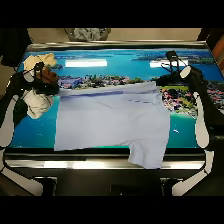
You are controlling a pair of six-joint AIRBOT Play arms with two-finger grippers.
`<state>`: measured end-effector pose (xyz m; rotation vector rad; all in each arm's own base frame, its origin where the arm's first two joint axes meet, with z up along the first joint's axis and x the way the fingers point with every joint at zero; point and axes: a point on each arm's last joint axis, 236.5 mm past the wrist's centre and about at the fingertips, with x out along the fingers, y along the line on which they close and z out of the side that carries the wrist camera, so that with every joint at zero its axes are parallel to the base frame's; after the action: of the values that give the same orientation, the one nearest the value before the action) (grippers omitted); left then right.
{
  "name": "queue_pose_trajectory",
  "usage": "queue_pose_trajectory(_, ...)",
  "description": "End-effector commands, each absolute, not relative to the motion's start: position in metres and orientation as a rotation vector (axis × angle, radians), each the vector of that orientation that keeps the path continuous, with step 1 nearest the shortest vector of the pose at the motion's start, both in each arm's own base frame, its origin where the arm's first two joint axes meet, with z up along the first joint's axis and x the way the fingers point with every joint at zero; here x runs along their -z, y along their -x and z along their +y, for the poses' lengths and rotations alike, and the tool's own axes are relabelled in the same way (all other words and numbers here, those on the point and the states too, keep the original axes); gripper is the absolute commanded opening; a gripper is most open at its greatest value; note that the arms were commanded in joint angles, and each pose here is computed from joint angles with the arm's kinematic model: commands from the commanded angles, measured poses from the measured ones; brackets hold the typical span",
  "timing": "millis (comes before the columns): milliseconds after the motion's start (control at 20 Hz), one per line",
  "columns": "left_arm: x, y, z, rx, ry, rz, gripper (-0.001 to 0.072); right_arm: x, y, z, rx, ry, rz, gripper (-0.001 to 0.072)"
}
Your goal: Fold the shirts.
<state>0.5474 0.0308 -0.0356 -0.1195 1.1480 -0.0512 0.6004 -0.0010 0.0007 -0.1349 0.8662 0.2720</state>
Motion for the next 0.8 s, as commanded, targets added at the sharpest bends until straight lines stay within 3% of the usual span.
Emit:
queue_pose_trajectory(0,0.037,-0.543,0.04,0.051,0.126,1.199,0.0041,-0.001,-0.577,-0.012,-0.303,0.147,0.961,0.0047)
queue_pose_trajectory(150,0.043,-0.476,0.038,0.13,0.118,1.473,0.0042,0.007,-0.482,-0.017,-0.425,0.135,1.312,0.0047)
queue_pose_trajectory(250,0.057,-0.433,0.032,0.143,0.162,1.65,0.0041,0.025,-0.452,-0.014,-0.465,0.125,1.437,0.0046)
queue_pose_trajectory(400,0.072,-0.386,0.02,0.179,0.187,1.836,0.0041,0.047,-0.44,-0.004,-0.496,0.102,1.493,0.0046)
queue_pose_trajectory(750,0.079,-0.37,0.004,0.233,0.25,1.891,0.0042,0.067,-0.439,-0.004,-0.485,0.068,1.535,0.0047)
